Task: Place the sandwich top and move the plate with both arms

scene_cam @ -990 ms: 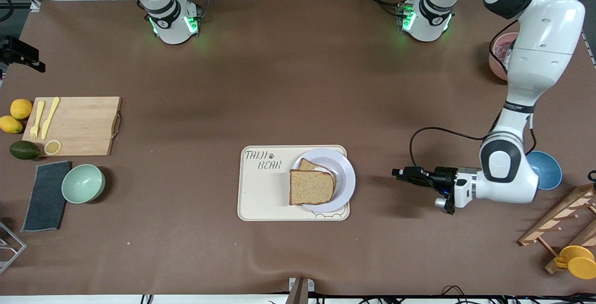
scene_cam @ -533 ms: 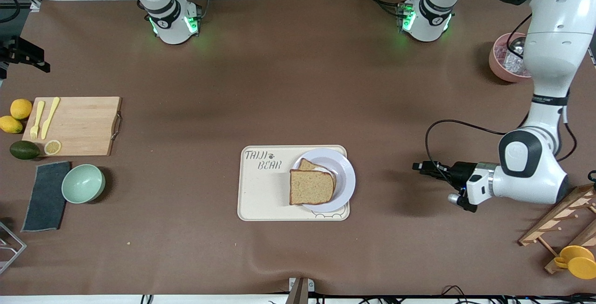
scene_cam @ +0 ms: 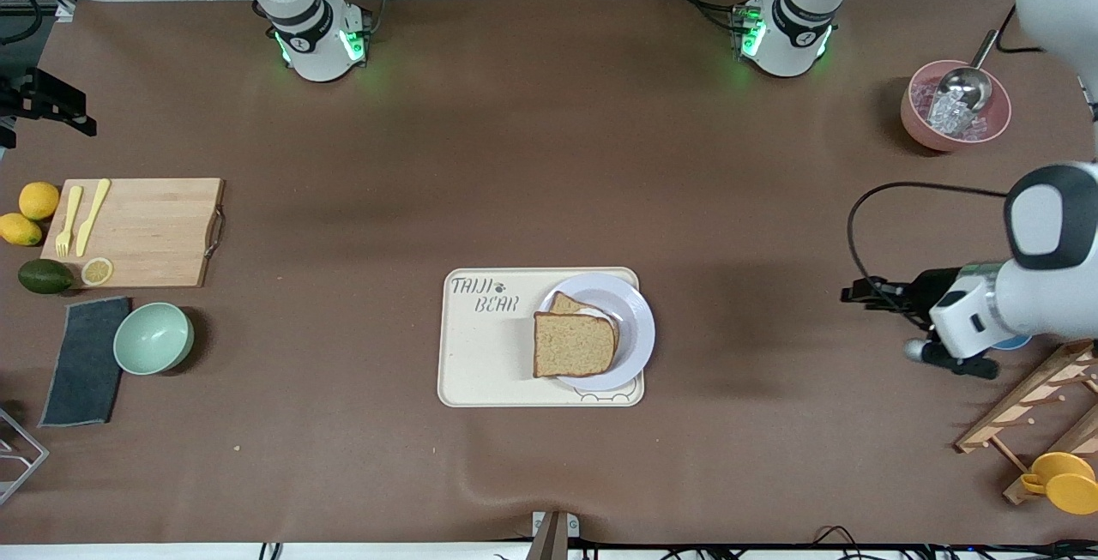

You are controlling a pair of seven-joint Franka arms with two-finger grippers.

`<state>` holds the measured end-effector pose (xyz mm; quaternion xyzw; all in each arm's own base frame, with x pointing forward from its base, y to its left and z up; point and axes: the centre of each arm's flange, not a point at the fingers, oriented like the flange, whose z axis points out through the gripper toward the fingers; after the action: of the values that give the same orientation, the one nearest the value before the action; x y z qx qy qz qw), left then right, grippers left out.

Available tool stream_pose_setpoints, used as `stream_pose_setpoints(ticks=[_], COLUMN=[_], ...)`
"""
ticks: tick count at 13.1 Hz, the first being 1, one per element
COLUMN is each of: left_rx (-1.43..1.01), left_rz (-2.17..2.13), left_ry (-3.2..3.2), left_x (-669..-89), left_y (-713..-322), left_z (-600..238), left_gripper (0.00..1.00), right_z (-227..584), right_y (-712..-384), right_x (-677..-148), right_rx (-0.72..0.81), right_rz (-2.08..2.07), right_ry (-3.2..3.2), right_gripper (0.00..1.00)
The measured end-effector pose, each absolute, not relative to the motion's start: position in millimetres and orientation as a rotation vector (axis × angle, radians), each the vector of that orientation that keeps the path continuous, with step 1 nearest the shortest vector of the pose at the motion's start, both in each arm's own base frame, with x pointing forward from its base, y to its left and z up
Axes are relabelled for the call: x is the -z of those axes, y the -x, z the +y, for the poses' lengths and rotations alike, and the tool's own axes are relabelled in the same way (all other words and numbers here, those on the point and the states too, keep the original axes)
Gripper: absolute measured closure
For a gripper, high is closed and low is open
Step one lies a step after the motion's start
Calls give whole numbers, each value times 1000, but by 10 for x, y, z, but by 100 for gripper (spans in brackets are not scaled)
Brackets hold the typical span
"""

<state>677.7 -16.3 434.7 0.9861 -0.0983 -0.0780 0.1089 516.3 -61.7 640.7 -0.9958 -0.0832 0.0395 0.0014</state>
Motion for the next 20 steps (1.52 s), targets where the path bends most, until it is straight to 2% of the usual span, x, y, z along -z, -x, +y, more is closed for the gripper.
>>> stream_pose_setpoints(ticks=[5,7,8,11,12,20], left_rx=[215,208,216,217,207,97], left_rz=[-266,-247,-246,-245,-239,-146], left_ry=[-3094,-3122,-3128,-3140,-3143,-3160], left_x=[-5500,-5863,-5980,-6178,-6216,-6487], left_y=[-6265,-6034,-5939,-5783,-5765,-5755], left_z=[-376,-407,-410,-422,-408,-96], left_gripper=[48,44,37,5,0,0], right_z=[-671,-740,-753,-754,-753,-748], right_y=[-5172,-5164,-5163,-5164,-5164,-5166], right_x=[-6417,-6418,-6419,-6419,-6419,-6419], right_rx=[-99,-98,-96,-95,-95,-93], right_rz=[-146,-85,-67,-51,-48,-45], right_ry=[3128,3129,3129,3129,3129,3129], right_gripper=[0,0,0,0,0,0])
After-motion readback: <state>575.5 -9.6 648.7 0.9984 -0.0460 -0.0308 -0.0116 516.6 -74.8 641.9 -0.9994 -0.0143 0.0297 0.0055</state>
